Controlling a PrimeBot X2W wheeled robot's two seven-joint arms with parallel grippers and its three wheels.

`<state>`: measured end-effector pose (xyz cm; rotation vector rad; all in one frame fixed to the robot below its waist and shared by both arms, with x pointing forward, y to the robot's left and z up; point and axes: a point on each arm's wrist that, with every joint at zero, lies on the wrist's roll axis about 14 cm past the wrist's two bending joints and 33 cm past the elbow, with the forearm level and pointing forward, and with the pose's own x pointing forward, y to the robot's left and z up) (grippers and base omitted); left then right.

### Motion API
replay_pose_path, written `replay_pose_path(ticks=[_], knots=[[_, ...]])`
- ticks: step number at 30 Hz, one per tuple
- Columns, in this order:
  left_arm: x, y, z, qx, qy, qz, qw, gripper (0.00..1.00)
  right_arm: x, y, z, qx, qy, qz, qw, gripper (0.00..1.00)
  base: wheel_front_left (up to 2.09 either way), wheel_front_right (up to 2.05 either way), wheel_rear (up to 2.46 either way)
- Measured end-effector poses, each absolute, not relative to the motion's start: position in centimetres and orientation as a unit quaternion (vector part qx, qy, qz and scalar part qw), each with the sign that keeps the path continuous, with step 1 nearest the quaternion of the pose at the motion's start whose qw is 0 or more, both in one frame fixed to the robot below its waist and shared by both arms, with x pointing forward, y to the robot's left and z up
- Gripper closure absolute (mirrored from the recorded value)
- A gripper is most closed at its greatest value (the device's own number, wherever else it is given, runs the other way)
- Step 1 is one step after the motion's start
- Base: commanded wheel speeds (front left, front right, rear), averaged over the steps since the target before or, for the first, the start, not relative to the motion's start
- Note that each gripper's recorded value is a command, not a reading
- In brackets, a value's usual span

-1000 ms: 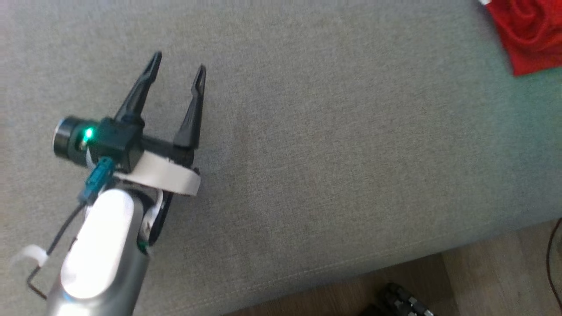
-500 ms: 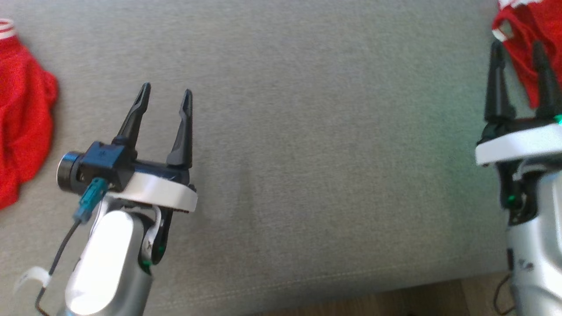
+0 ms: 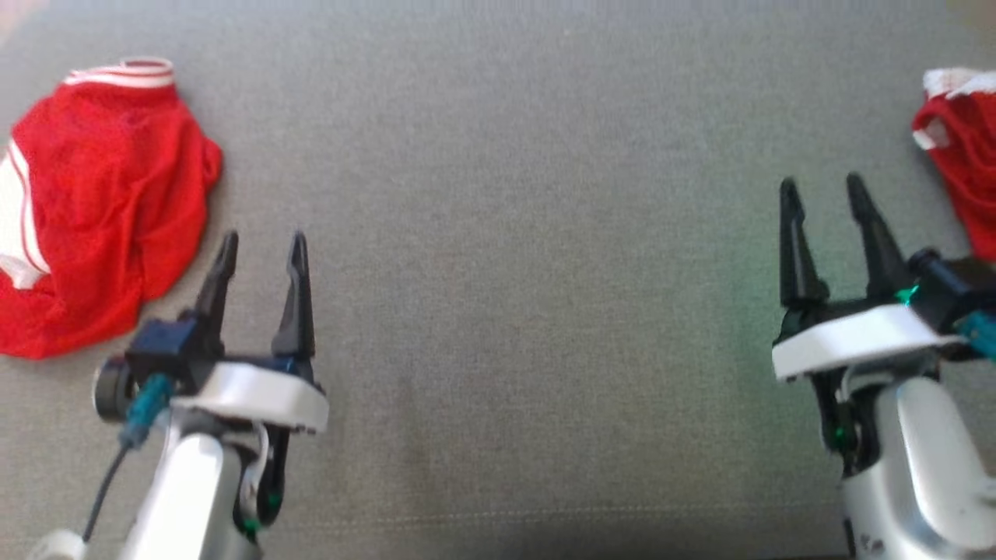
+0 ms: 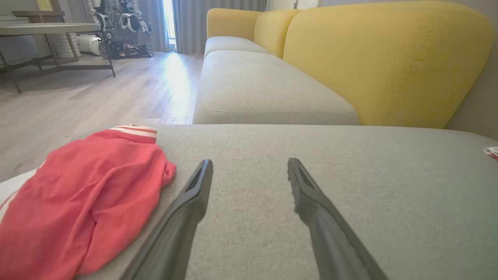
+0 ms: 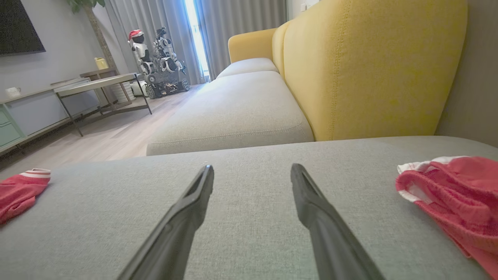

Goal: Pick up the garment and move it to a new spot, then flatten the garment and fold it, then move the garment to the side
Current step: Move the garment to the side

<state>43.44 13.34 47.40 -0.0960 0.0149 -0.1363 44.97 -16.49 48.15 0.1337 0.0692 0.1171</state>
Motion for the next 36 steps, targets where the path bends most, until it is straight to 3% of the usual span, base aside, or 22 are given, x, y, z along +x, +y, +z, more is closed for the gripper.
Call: replay_pose_path(ticks=[18,36], knots=[[38.1,13.8,47.5,-0.037,0.019,-0.065,0.997,0.0,39.2,-16.2,49.5,0.061,0.029,0.06,0.996,0.0,0.0,0.0,0.0],[36.6,14.6,48.4,-0.032,0.01,-0.054,0.998,0.0,37.3,-15.3,50.1,0.064,0.028,0.071,0.995,0.0,0.0,0.0,0.0]])
